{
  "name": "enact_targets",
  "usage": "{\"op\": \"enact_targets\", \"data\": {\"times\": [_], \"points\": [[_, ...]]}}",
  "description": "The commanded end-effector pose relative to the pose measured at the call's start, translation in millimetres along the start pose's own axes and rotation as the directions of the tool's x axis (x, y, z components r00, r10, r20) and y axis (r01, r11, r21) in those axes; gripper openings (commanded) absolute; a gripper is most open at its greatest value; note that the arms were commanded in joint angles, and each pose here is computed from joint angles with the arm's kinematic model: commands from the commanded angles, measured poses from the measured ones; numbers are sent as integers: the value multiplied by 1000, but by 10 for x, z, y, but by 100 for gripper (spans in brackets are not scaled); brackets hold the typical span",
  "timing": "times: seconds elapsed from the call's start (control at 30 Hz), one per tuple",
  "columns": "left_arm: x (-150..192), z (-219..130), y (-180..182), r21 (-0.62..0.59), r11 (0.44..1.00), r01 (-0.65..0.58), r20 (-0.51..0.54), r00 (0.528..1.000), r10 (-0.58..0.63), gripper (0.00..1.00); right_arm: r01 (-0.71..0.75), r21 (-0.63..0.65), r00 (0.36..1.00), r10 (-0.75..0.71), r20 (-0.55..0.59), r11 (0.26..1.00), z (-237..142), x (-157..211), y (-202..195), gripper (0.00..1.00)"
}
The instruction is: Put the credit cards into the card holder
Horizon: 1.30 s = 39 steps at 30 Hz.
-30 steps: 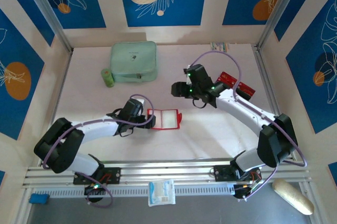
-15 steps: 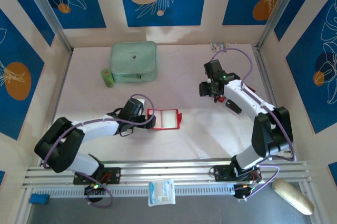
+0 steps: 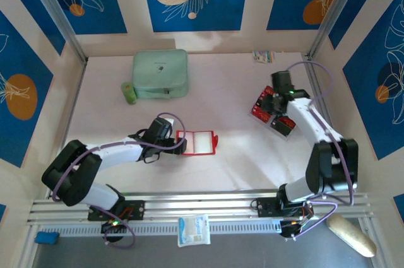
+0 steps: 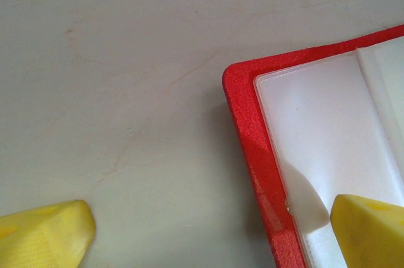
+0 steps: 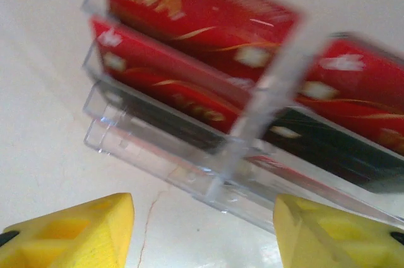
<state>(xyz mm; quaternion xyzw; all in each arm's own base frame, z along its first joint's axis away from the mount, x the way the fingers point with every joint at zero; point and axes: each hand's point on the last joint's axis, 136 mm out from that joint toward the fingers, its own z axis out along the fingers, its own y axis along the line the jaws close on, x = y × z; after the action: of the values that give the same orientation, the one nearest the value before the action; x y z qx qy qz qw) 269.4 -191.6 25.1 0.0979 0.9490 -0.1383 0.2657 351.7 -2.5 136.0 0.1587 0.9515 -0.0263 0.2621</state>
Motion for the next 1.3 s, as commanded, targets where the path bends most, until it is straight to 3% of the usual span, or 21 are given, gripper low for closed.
{"op": "enact_targets", "data": {"times": [0.0, 0.17, 0.3, 0.57, 0.83, 1.27], "points": [[109, 84, 89, -34, 999, -15, -46, 999, 14, 100, -197, -94, 977, 204, 67, 976, -225, -167, -182, 62], [114, 107, 85, -28, 1000, -9, -44, 999, 8, 100, -450, -99, 885, 458, 88, 888, -283, -164, -722, 71], [118, 111, 75, -21, 1000, -5, -42, 999, 4, 100, -620, -145, 769, 634, 79, 771, -224, -67, -1062, 85], [117, 105, 70, -18, 1000, -5, -41, 999, 4, 100, -724, -318, 656, 753, -42, 613, 55, 5, -1115, 87], [103, 88, 62, -16, 1000, -3, -35, 999, 2, 100, -735, -390, 637, 762, -117, 555, 247, 25, -993, 87], [102, 94, 64, -14, 1000, 2, -33, 999, -3, 100, -676, -414, 717, 673, -180, 610, 402, 209, -490, 87]]}}
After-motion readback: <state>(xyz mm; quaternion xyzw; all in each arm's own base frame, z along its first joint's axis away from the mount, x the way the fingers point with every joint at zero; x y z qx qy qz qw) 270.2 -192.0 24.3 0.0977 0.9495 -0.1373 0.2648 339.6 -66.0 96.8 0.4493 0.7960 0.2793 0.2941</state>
